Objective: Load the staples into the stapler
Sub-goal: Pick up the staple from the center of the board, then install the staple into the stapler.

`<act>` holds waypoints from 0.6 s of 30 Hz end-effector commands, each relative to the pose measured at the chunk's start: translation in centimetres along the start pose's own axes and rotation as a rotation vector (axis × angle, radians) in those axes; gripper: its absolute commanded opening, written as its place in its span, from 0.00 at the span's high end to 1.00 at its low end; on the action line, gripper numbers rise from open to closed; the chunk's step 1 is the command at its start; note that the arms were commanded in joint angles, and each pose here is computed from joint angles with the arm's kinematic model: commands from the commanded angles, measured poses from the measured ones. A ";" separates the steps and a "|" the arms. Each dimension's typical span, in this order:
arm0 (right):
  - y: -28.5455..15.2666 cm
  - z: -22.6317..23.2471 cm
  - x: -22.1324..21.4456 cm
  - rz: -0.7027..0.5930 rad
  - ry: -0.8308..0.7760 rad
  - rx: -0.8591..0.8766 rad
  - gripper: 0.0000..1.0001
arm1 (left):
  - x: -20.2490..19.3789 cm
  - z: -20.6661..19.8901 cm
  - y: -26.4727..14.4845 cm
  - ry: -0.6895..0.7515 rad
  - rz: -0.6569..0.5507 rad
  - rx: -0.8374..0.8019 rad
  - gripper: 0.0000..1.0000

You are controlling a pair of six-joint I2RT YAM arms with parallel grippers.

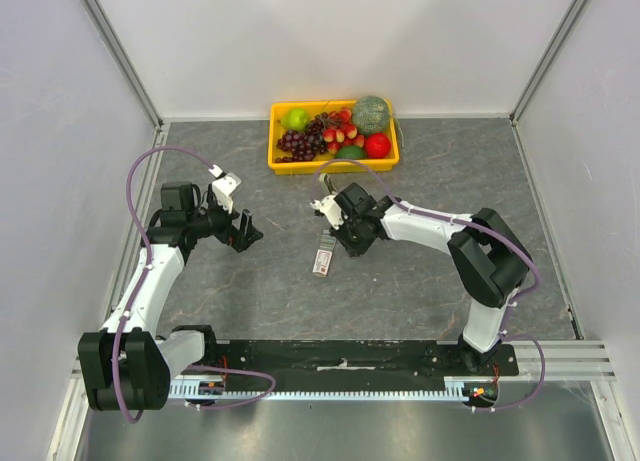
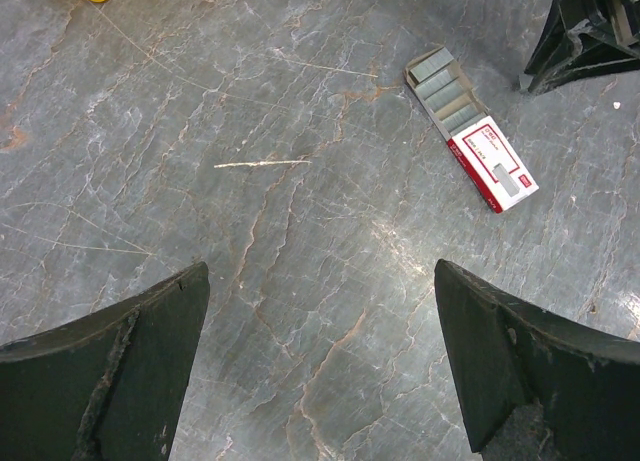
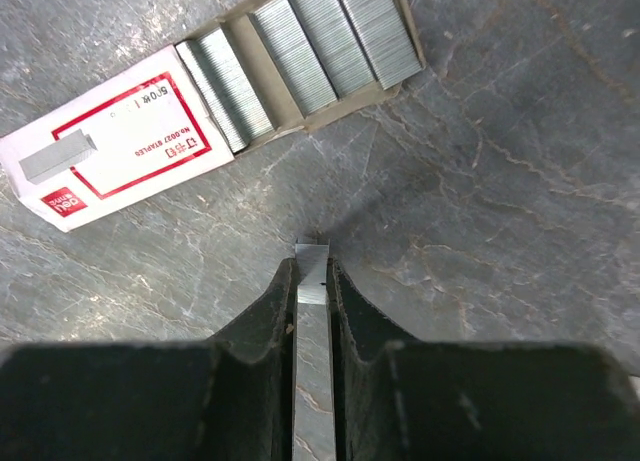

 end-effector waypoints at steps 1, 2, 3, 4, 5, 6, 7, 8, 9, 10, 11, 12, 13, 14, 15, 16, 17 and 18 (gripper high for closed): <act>-2.4 -0.4 2.9 -0.075 -0.097 -0.031 0.87 | 0.4 0.2 -0.2 0.023 -0.023 0.008 0.00; -2.8 -0.5 3.3 -0.087 -0.111 -0.020 0.87 | 0.4 0.2 -0.2 0.024 -0.025 0.007 0.00; -3.3 -0.7 3.7 -0.096 -0.123 -0.013 0.87 | 0.4 0.2 -0.1 0.024 -0.026 0.001 0.00; -4.1 -1.5 4.5 -0.125 -0.135 -0.019 0.87 | 0.3 0.2 -0.1 0.023 -0.025 0.000 0.00; -4.3 -1.8 4.8 -0.143 -0.144 0.010 0.88 | 0.3 0.2 0.0 0.020 -0.024 -0.002 0.00; -4.9 -2.4 5.6 -0.166 -0.145 0.014 0.88 | 0.3 0.2 0.0 0.023 -0.026 -0.006 0.00; -5.4 -3.9 5.9 -0.186 -0.149 0.014 0.88 | 0.3 0.2 0.0 0.020 -0.023 -0.006 0.00; -5.6 -4.5 6.3 -0.202 -0.158 0.038 0.89 | 0.2 0.2 0.1 0.019 -0.022 -0.008 0.00; -5.9 -5.1 7.1 -0.218 -0.175 0.071 0.88 | 0.3 0.2 0.1 0.019 -0.024 -0.016 0.00; -6.1 -6.6 7.4 -0.225 -0.168 0.071 0.89 | 0.2 0.2 0.2 0.016 -0.024 -0.018 0.00; -6.1 -7.5 7.7 -0.235 -0.217 0.088 0.88 | 0.2 0.2 0.2 0.014 -0.022 -0.020 0.00; -6.0 -8.1 8.5 -0.249 -0.232 0.139 0.88 | 0.2 0.3 0.3 0.014 -0.022 -0.025 0.00; -6.1 -9.4 8.7 -0.259 -0.231 0.139 0.88 | 0.2 0.3 0.4 0.011 -0.020 -0.028 0.00; -5.9 -10.1 9.0 -0.268 -0.268 0.146 0.87 | 0.2 0.3 0.4 0.008 -0.015 -0.029 0.00; -5.3 -10.8 9.5 -0.264 -0.279 0.169 0.87 | 0.1 0.4 0.5 0.007 -0.011 -0.035 0.00; -5.0 -11.6 9.7 -0.268 -0.277 0.176 0.87 | 0.2 0.5 0.5 0.007 -0.008 -0.038 0.00; -3.9 -12.1 9.7 -0.260 -0.287 0.190 0.87 | 0.5 0.6 0.5 0.011 -0.010 -0.037 0.00; -3.9 -12.5 10.2 -0.275 -0.300 0.197 0.87 | 0.5 0.6 0.4 0.013 -0.004 -0.042 0.00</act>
Point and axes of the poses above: each gripper's point midway between its finger pads, its own y axis out along the fingers, its own z axis along the line the jaws close on, x = y × z, the point moved 10 cm from there along -y, back along the fingers, and after that the axes turned 4 degrees about y, right-handed, at the moved point
